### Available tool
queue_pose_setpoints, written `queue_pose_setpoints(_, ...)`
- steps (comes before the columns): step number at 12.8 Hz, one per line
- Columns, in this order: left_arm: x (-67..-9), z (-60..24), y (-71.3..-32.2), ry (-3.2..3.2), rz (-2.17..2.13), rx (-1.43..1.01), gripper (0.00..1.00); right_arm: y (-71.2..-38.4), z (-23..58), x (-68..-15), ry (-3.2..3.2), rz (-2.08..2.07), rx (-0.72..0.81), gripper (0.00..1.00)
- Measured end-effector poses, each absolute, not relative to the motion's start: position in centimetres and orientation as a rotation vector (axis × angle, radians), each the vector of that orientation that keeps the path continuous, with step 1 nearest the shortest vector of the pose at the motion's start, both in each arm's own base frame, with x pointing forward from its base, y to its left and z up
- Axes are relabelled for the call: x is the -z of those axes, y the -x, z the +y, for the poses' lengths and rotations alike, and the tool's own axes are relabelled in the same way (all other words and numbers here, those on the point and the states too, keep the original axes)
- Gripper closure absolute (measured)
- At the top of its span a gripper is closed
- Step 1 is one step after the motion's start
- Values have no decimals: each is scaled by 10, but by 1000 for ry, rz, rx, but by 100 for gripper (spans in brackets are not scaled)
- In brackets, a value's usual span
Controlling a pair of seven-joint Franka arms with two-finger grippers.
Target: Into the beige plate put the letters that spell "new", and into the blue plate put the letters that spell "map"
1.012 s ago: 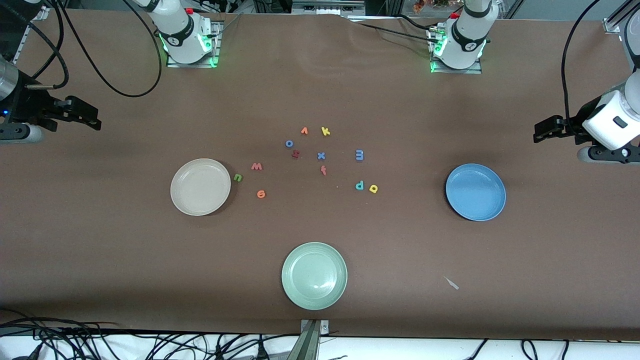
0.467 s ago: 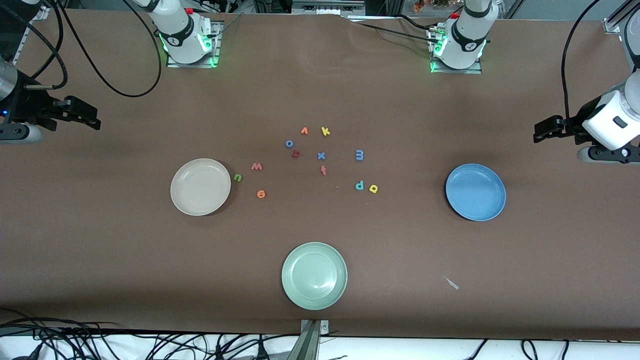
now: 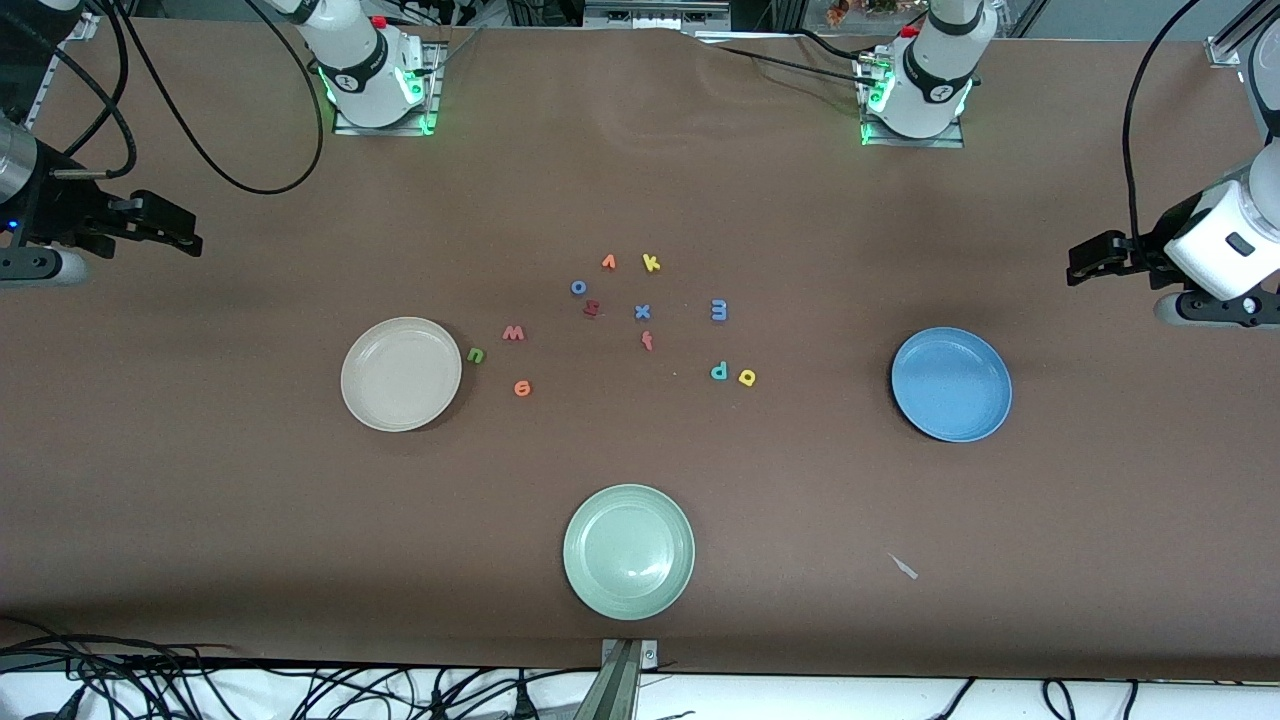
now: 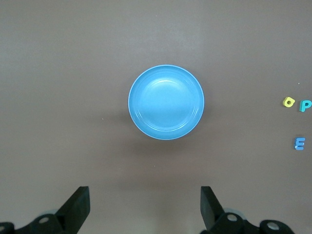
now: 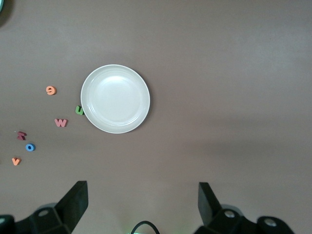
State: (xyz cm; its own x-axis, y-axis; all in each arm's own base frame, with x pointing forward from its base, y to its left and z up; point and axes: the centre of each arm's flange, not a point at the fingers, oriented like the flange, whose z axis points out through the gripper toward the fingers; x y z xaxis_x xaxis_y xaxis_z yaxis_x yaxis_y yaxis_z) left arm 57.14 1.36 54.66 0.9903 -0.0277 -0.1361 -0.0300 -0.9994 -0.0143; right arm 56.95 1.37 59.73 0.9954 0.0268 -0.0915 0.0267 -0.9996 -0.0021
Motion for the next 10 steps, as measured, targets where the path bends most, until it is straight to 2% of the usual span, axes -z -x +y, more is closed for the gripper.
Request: queue_pose_setpoints(10,-547,12,-571,3117,49,-213,0,-570,10,-596,3136,-62,-153,0)
